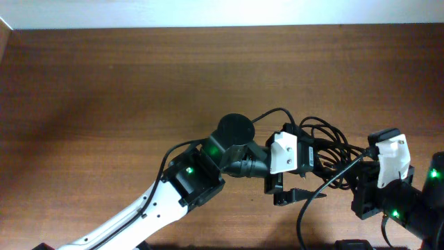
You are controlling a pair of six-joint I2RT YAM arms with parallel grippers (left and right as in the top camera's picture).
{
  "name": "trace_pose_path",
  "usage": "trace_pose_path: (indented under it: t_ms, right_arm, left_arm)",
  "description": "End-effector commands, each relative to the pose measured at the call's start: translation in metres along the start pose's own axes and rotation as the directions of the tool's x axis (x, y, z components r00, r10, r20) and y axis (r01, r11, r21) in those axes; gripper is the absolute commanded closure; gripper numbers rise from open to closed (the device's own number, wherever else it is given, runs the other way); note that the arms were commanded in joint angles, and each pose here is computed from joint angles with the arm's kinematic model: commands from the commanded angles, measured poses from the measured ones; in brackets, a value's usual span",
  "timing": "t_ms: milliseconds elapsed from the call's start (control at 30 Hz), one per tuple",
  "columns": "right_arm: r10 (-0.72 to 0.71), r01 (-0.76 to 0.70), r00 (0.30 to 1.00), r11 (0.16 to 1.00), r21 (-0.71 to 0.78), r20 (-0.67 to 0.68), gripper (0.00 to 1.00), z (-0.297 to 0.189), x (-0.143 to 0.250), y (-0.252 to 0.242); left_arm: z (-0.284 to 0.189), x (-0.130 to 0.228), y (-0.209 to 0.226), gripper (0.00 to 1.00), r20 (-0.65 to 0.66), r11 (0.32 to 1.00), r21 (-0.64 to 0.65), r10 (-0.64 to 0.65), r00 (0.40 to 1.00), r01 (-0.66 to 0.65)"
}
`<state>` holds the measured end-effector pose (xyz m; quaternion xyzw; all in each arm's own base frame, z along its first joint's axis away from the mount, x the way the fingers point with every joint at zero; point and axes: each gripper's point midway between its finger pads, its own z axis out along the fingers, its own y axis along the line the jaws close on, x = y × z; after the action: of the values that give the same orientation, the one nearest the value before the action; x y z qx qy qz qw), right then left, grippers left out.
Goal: Untangle cables
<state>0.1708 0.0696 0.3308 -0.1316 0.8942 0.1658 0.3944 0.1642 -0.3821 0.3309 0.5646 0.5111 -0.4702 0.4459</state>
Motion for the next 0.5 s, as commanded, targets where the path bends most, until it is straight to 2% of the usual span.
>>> trace_pose_path:
  t_ms: [0, 167, 200, 233, 267, 300, 367, 467]
  right_arm:
    - [0.005, -0.005, 1.0, 1.0, -0.009, 0.01, 0.96, -0.001, -0.001, 0.002]
    - [0.0, 0.001, 1.0, 0.998, -0.056, 0.015, 0.96, -0.001, -0.002, 0.01]
    - [-0.005, 0.006, 1.0, 0.998, -0.056, 0.015, 0.96, -0.001, -0.002, 0.01]
    - [-0.016, 0.016, 1.0, 0.998, -0.056, 0.016, 0.96, -0.001, -0.002, 0.01]
    - [-0.015, 0.016, 1.0, 0.998, -0.056, 0.016, 0.96, -0.001, -0.002, 0.01]
    - [-0.014, 0.015, 1.0, 0.998, -0.057, 0.015, 0.96, -0.001, -0.002, 0.01]
    - [-0.012, 0.013, 1.0, 0.998, -0.057, 0.01, 0.96, -0.001, 0.0, 0.01]
    - [-0.01, 0.01, 1.0, 0.998, -0.058, 0.004, 0.96, -0.001, 0.001, 0.01]
  left_arm:
    - [0.007, 0.004, -0.002, 0.04, -0.007, 0.999, 0.032, -0.018, 1.0, 0.018]
    - [0.009, 0.005, 0.0, 0.08, -0.001, 0.999, 0.031, -0.012, 1.0, 0.012]
    - [0.009, 0.001, 0.001, 0.13, 0.013, 1.0, 0.028, 0.001, 1.0, -0.001]
    - [0.009, -0.005, 0.002, 0.32, 0.035, 0.999, 0.024, 0.022, 0.999, -0.023]
    - [0.009, -0.008, 0.002, 0.46, 0.046, 0.999, 0.022, 0.033, 0.998, -0.034]
    - [0.009, -0.01, 0.003, 0.74, 0.052, 0.999, 0.02, 0.038, 0.998, -0.039]
    - [0.009, -0.01, 0.003, 0.99, 0.054, 0.999, 0.02, 0.04, 0.998, -0.041]
    - [0.009, -0.01, 0.003, 1.0, 0.053, 0.999, 0.019, 0.04, 0.998, -0.041]
